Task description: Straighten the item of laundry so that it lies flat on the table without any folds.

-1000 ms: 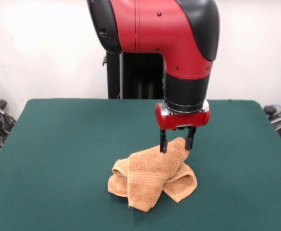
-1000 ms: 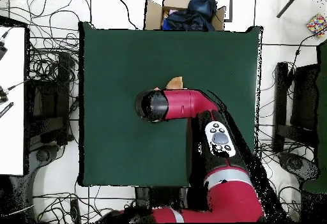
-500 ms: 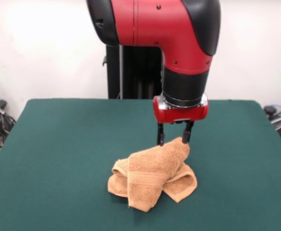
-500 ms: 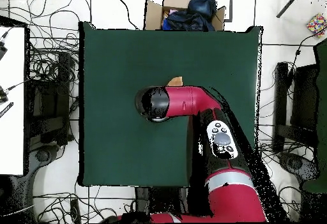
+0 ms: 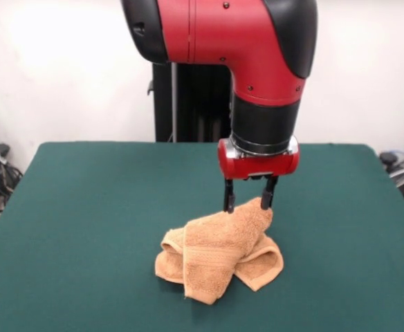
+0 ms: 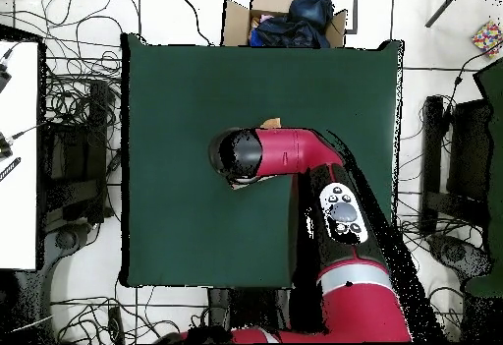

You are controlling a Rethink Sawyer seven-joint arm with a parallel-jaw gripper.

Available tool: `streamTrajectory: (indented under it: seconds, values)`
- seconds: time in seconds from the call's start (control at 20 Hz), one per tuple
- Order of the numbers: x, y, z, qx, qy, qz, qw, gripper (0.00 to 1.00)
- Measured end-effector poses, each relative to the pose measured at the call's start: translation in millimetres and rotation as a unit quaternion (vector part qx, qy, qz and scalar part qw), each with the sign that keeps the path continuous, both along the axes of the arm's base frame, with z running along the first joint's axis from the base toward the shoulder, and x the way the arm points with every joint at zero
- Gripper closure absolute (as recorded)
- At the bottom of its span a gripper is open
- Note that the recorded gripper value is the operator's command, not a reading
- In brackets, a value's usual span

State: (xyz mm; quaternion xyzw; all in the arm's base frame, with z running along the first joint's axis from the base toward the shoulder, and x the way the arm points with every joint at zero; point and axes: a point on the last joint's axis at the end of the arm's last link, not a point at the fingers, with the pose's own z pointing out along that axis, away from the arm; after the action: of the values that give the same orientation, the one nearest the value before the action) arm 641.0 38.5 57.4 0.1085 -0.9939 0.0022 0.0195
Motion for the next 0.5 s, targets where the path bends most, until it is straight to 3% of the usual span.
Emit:
streamTrajectory:
  seconds: [0.5]
  values:
    - [6.8, -1.3, -14.6, 0.003, 0.002, -0.003, 1.0, 0.0]
